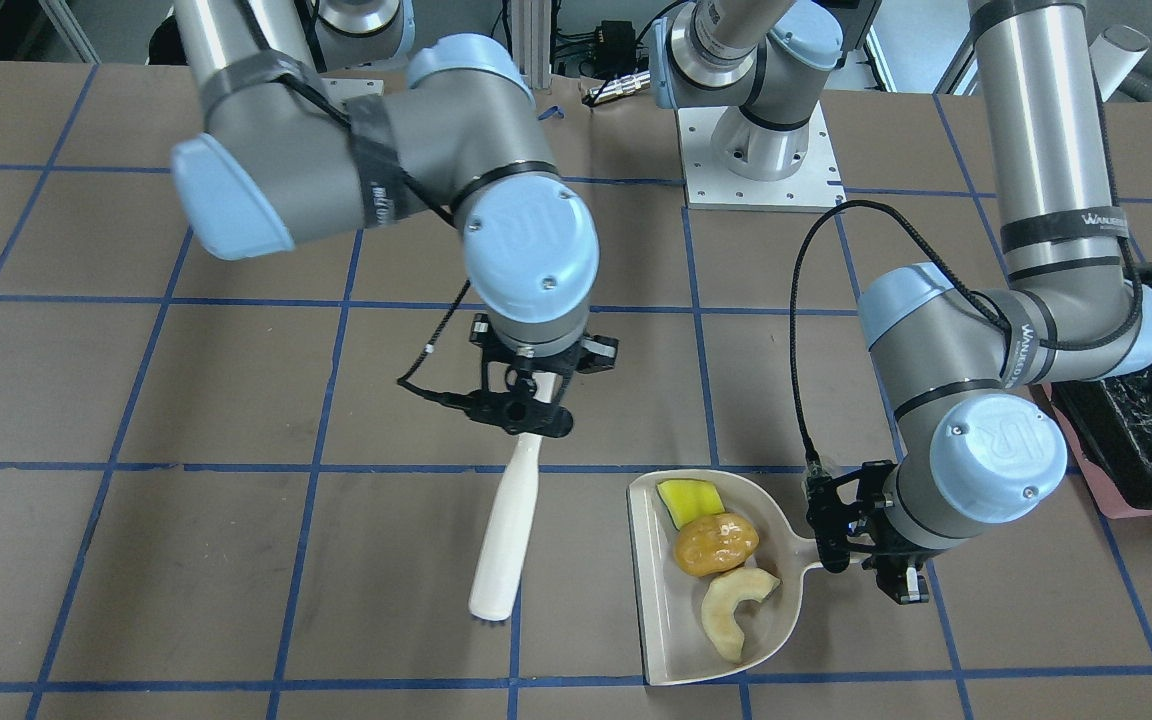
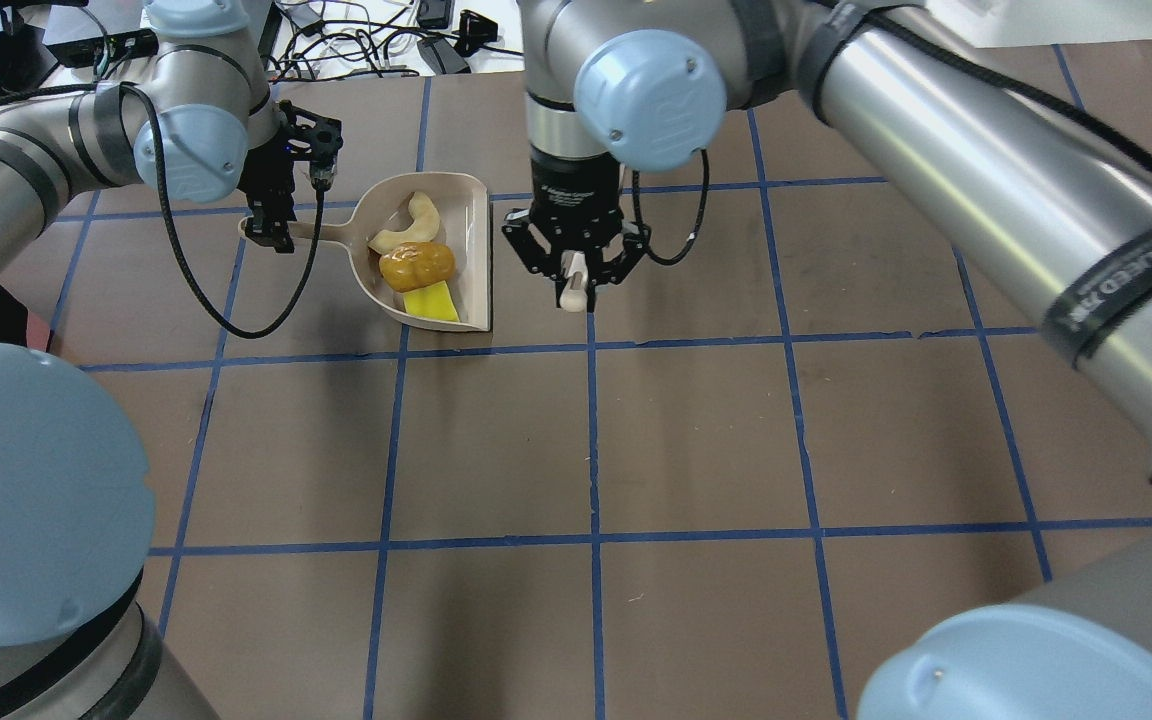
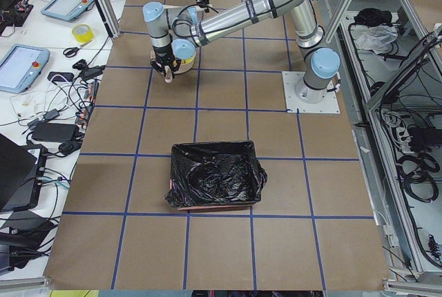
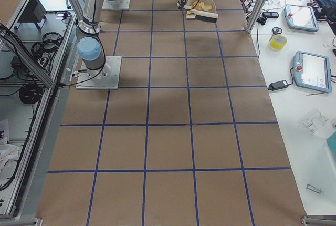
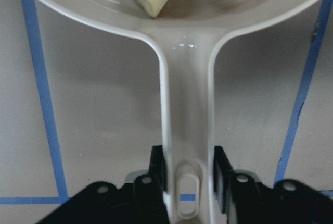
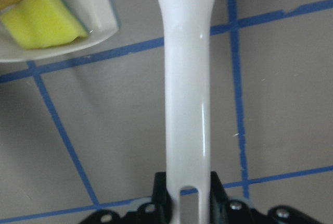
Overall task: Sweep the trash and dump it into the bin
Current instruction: 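Lift the loaded dustpan toward the bin with the left while the right returns the brush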
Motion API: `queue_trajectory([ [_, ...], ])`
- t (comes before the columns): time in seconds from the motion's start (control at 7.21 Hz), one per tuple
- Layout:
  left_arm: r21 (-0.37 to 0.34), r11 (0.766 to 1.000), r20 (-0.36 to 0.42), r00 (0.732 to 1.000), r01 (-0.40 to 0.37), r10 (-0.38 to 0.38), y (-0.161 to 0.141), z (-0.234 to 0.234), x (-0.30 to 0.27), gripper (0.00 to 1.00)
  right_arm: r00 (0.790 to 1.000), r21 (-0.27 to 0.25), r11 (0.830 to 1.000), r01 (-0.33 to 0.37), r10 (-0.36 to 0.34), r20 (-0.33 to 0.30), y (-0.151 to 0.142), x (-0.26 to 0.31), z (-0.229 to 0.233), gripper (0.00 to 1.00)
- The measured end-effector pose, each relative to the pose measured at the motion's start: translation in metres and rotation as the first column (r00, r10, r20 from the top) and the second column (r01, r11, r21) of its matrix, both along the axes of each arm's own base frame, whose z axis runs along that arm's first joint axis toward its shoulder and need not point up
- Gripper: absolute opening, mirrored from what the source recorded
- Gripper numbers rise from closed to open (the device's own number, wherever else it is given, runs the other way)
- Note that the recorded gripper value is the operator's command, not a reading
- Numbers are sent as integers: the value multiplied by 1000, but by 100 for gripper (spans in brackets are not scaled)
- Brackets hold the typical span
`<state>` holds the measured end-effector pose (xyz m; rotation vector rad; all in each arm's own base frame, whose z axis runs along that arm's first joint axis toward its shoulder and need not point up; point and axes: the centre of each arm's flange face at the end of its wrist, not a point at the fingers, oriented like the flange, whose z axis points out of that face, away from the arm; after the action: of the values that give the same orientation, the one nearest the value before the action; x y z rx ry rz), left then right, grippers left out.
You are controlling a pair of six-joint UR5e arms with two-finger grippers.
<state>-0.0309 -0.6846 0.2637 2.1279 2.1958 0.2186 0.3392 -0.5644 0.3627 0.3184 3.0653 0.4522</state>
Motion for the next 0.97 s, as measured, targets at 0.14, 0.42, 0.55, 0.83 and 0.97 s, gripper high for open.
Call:
queue_trajectory([
  [0.14,0,1000,-14,1000,13,-13,1,5,10,2,1000,2,1000,-14,14,7,-1,-43,6,7],
  [0.42,-3,1000,-69,997,15,-15,5,21,41,2,997,23,997,-73,74,-8,0,-138,-3,7],
  [0.55,-7,1000,-93,996,18,-19,7,30,60,2,994,34,994,-107,107,-8,-1,-183,-9,7],
  [0.83,-15,997,-112,990,82,-83,18,57,108,2,984,67,982,-175,177,-28,-4,-273,-22,7],
  [0.97,-12,992,-118,985,125,-126,27,70,140,2,978,73,977,-202,205,-37,-5,-305,-29,7],
])
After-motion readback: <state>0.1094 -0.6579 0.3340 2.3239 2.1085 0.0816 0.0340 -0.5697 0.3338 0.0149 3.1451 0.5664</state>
